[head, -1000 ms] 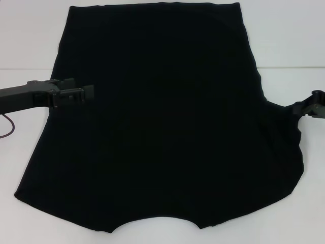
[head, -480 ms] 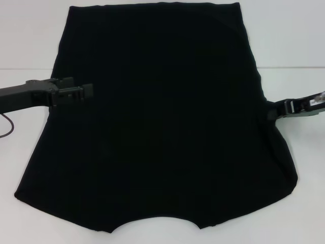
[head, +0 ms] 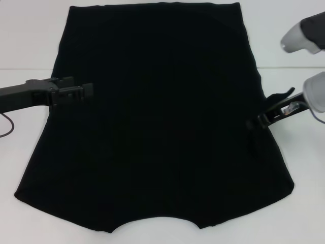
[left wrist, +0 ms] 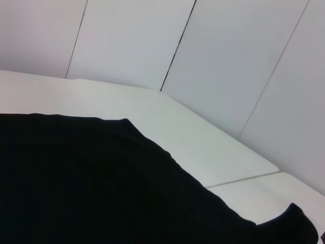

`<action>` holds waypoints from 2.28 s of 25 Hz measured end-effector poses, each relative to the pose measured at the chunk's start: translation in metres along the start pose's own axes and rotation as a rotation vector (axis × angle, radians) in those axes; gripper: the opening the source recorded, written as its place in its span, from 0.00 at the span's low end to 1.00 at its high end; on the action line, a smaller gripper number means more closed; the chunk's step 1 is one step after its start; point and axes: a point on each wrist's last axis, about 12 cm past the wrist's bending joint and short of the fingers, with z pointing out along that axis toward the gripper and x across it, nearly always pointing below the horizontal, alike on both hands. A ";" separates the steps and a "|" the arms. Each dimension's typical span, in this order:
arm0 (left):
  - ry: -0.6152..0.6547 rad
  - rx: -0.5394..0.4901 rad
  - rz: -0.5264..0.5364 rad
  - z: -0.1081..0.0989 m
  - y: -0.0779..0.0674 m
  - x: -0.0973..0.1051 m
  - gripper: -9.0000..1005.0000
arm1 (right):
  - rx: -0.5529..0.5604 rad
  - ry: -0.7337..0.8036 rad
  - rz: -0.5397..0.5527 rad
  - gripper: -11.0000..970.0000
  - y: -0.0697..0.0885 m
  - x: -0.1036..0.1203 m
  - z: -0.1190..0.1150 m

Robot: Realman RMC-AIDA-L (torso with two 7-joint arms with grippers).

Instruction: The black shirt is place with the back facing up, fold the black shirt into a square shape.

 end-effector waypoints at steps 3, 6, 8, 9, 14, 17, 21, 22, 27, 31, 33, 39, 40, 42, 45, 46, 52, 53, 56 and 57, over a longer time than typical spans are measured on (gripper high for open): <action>-0.006 0.001 0.000 0.000 0.000 -0.001 0.74 | 0.003 0.014 -0.040 0.06 0.008 -0.005 0.006; -0.007 0.000 -0.002 -0.001 0.000 0.000 0.74 | 0.002 0.010 -0.057 0.07 0.011 -0.009 0.007; -0.007 -0.002 -0.004 -0.002 0.000 0.000 0.74 | 0.004 -0.001 -0.060 0.07 0.012 -0.012 0.005; -0.007 -0.003 -0.004 -0.002 0.001 0.001 0.74 | 0.003 -0.009 -0.059 0.07 0.012 -0.013 0.004; -0.008 -0.004 -0.004 -0.002 0.001 0.001 0.73 | -0.001 -0.017 -0.048 0.07 0.012 -0.014 0.004; -0.008 -0.004 -0.004 -0.002 0.001 0.001 0.73 | -0.008 -0.015 -0.038 0.08 0.012 -0.012 0.005; -0.011 -0.003 -0.004 -0.001 0.000 0.000 0.72 | -0.010 -0.012 -0.026 0.12 0.012 -0.010 0.006; -0.015 -0.002 -0.004 -0.001 0.000 0.000 0.72 | -0.009 -0.017 -0.014 0.14 0.011 -0.009 0.006; -0.020 -0.002 -0.014 -0.002 0.000 0.000 0.72 | -0.015 -0.095 0.087 0.23 0.000 -0.009 -0.004; -0.008 -0.007 -0.067 -0.007 0.003 0.000 0.71 | -0.021 -0.176 0.238 0.31 -0.015 -0.008 -0.017; 0.027 -0.012 -0.120 -0.014 0.006 0.001 0.71 | -0.029 -0.198 0.311 0.38 -0.021 -0.007 -0.023; 0.207 -0.029 -0.314 -0.046 0.014 0.012 0.71 | -0.060 -0.200 0.466 0.47 -0.030 -0.002 -0.035; 0.229 -0.031 -0.340 -0.050 0.014 0.013 0.71 | -0.064 -0.201 0.475 0.47 -0.030 -0.002 -0.036; 0.277 -0.031 -0.402 -0.058 0.013 0.017 0.70 | -0.072 -0.206 0.487 0.46 -0.031 -0.001 -0.037; 0.339 -0.038 -0.464 -0.063 0.011 0.023 0.70 | -0.075 -0.212 0.494 0.46 -0.032 -0.001 -0.039; 0.369 -0.053 -0.482 -0.064 0.012 0.027 0.67 | -0.076 -0.212 0.495 0.47 -0.032 -0.001 -0.039; 0.460 -0.196 -0.553 -0.070 0.022 0.043 0.51 | -0.072 -0.214 0.502 0.47 -0.034 0.001 -0.039; 0.458 -0.210 -0.564 -0.072 0.023 0.045 0.48 | -0.071 -0.214 0.503 0.47 -0.034 0.001 -0.039; 0.445 -0.241 -0.595 -0.077 0.026 0.048 0.47 | -0.070 -0.212 0.508 0.47 -0.035 0.004 -0.040; 0.438 -0.263 -0.617 -0.081 0.028 0.049 0.47 | -0.069 -0.211 0.510 0.47 -0.035 0.005 -0.040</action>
